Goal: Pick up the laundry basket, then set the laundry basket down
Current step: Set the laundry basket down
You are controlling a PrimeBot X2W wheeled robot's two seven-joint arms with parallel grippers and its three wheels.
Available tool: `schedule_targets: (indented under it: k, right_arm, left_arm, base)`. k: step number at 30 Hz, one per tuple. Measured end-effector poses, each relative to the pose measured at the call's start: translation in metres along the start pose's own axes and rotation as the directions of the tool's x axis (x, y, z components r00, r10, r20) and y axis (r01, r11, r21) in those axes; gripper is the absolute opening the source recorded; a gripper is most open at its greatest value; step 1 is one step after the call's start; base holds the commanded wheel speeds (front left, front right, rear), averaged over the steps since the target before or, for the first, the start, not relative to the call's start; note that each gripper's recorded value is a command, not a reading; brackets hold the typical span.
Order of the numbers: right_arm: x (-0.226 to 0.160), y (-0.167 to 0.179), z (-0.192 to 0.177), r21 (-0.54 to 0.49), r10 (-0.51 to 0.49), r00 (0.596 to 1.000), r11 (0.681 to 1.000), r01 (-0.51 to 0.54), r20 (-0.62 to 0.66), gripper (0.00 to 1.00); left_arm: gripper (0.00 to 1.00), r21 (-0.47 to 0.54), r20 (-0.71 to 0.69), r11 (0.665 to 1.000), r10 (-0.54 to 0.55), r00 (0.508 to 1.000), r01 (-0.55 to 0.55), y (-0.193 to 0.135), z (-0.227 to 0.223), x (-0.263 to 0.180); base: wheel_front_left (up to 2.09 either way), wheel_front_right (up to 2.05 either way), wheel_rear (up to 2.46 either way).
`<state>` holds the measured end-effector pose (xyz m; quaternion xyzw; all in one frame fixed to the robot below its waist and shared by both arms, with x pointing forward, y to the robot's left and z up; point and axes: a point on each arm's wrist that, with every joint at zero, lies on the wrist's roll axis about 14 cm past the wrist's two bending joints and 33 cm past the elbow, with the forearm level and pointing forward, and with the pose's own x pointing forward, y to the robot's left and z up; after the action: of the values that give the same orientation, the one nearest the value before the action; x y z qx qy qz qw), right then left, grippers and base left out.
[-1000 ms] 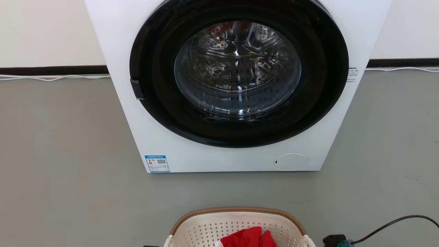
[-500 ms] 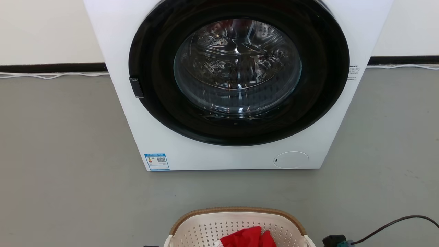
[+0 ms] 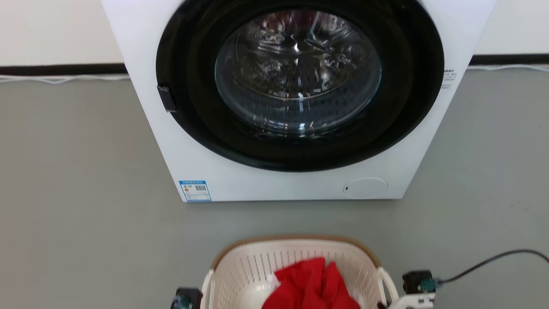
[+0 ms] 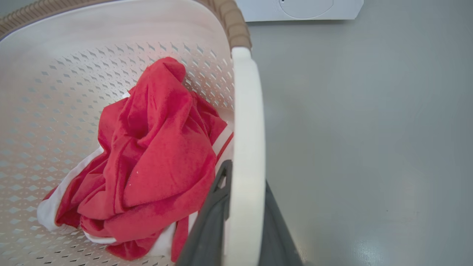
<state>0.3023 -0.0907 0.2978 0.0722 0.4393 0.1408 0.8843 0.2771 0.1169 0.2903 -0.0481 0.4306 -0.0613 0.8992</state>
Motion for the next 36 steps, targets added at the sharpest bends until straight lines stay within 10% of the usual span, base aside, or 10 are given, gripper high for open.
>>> schedule_targets:
  k: [18,36]
  right_arm:
    - [0.067,-0.007,0.085,-0.062,0.027,0.997,0.998,-0.023,0.074,0.00]
    - [0.170,-0.044,0.076,-0.069,0.001,1.000,0.998,-0.002,-0.026,0.00]
  left_arm:
    - [0.00,0.010,0.074,0.999,0.040,0.996,-0.041,0.019,0.077,0.060]
    - [0.00,0.011,-0.023,0.999,0.047,0.999,-0.047,0.034,0.071,0.152]
  base:
    - [0.00,0.00,0.00]
    - [0.00,0.00,0.00]
